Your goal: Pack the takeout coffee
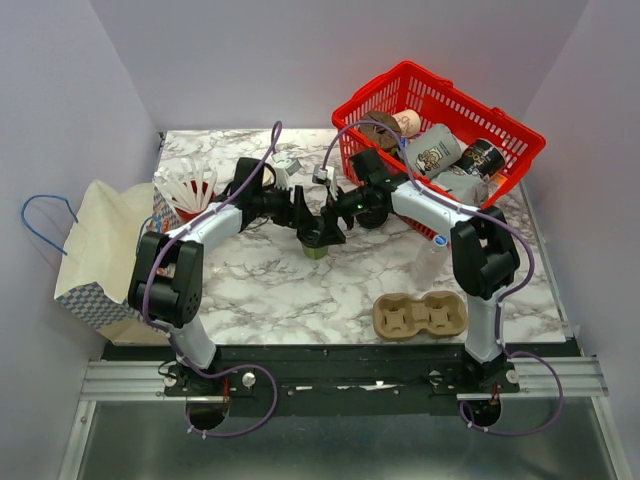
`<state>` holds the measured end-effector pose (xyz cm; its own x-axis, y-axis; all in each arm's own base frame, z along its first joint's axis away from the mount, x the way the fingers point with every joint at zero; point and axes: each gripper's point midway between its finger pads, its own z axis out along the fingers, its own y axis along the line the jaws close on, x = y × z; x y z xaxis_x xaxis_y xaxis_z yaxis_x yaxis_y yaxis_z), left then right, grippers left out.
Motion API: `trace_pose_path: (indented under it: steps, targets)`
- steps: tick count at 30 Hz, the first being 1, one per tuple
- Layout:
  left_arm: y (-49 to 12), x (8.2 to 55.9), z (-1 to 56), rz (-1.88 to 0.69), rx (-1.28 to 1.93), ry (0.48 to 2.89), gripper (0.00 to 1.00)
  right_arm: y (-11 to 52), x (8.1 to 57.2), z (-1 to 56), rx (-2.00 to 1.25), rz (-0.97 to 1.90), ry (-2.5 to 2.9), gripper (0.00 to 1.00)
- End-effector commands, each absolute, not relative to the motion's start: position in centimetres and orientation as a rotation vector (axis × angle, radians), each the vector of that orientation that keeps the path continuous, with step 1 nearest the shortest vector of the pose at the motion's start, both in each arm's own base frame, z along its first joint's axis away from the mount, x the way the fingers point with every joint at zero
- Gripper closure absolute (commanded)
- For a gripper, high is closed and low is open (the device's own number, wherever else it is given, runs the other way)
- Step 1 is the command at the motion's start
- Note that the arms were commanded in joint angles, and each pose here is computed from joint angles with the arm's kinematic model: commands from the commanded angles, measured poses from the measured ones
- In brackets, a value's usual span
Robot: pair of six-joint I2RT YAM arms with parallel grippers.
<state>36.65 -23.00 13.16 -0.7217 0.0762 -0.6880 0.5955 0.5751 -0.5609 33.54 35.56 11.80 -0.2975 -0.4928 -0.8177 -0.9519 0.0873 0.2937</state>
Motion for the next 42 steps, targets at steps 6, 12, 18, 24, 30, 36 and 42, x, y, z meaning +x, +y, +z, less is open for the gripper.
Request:
trace_pose_path:
  steps: [6, 12, 18, 24, 30, 36, 42]
  targets:
    - [-21.8, 38.3, 9.8, -0.895, 0.473, 2.346, 0.36, 34.9, 33.6, 14.2, -1.446, 1.087, 1.745, 0.00]
    - [-21.8, 38.1, 8.8, -0.901, 0.470, 2.385, 0.37, 34.8, 33.1, 15.2, -1.498, 1.072, 1.643, 0.00]
    - [-22.0, 37.9, 9.0, -0.917, 0.482, 2.377, 0.37, 35.1, 33.6, 15.1, -1.532, 1.047, 1.569, 0.00]
    - [-22.0, 37.8, 8.8, -0.925, 0.480, 2.382, 0.37, 36.0, 34.4, 15.8, -1.540, 1.028, 1.515, 0.00]
    - [-22.1, 37.8, 8.8, -0.930, 0.482, 2.385, 0.37, 36.5, 33.8, 15.1, -1.586, 1.013, 1.478, 0.00]
    - [-22.2, 37.8, 8.7, -0.938, 0.473, 2.390, 0.37, 36.5, 33.8, 14.0, -1.628, 0.927, 1.468, 0.00]
    - [-22.2, 37.8, 8.7, -0.943, 0.470, 2.392, 0.37, 36.2, 34.2, 13.7, -1.620, 0.829, 1.434, 0.01]
